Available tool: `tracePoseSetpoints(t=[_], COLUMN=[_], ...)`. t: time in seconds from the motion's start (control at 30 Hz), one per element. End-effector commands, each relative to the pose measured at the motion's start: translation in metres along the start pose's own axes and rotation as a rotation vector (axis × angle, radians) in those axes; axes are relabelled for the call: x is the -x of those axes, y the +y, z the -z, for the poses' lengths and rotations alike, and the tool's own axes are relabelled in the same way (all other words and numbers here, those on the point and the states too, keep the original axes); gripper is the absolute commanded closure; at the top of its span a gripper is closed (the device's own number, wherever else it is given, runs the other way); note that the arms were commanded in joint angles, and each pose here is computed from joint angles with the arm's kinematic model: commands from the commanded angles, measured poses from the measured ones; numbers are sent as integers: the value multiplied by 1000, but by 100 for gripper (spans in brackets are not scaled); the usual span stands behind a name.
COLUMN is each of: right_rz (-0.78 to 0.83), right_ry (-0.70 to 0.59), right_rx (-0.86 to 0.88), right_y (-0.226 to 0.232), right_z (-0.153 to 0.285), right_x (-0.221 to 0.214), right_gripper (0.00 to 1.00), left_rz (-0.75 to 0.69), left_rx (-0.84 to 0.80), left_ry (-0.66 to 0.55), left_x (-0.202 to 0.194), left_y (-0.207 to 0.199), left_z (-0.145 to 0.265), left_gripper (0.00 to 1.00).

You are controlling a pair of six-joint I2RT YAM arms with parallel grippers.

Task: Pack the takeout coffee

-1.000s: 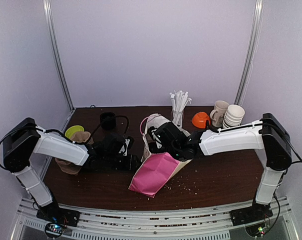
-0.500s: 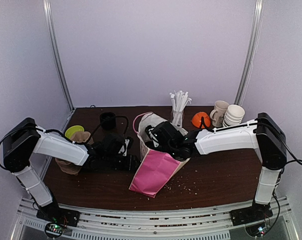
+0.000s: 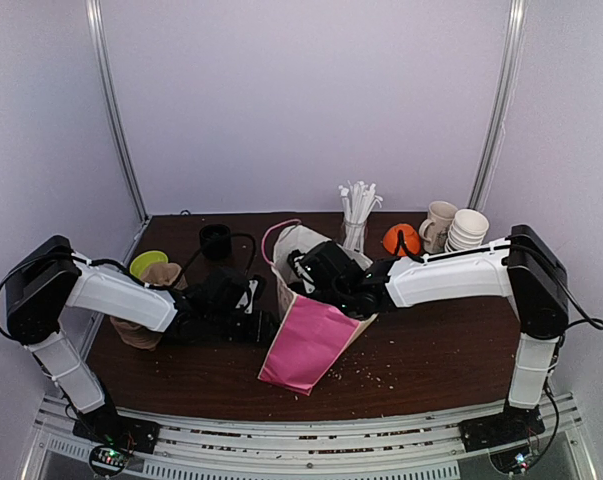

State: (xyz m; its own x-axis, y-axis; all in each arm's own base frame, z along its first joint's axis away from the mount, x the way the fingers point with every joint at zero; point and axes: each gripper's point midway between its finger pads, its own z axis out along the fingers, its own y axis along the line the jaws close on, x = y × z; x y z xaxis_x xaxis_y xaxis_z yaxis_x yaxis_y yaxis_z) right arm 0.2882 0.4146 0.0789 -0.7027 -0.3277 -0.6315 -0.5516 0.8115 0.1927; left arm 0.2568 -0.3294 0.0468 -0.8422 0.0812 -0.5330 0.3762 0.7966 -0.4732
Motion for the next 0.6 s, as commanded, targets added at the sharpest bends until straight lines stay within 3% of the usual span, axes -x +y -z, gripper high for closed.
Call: tracePoseSetpoints(t=[0.0,0.23,0.57], right_rz=[31,24,-14], right_ry=[565,569,385], right_rx=[-108,-104,-68], right_y=[-43,-43,-19], right_z=[-18,-15,11], right_x=[-172,-173,-97], right_gripper=[31,27,8], left_rz=[-23,-25,-35], left_rx=[-75,-75,-61], left_ry=[29,28,18], left_x=[-9,-9,-6], left_y=[-16,-16,-15], left_z=[1,2,7], left_gripper=[50,50,50])
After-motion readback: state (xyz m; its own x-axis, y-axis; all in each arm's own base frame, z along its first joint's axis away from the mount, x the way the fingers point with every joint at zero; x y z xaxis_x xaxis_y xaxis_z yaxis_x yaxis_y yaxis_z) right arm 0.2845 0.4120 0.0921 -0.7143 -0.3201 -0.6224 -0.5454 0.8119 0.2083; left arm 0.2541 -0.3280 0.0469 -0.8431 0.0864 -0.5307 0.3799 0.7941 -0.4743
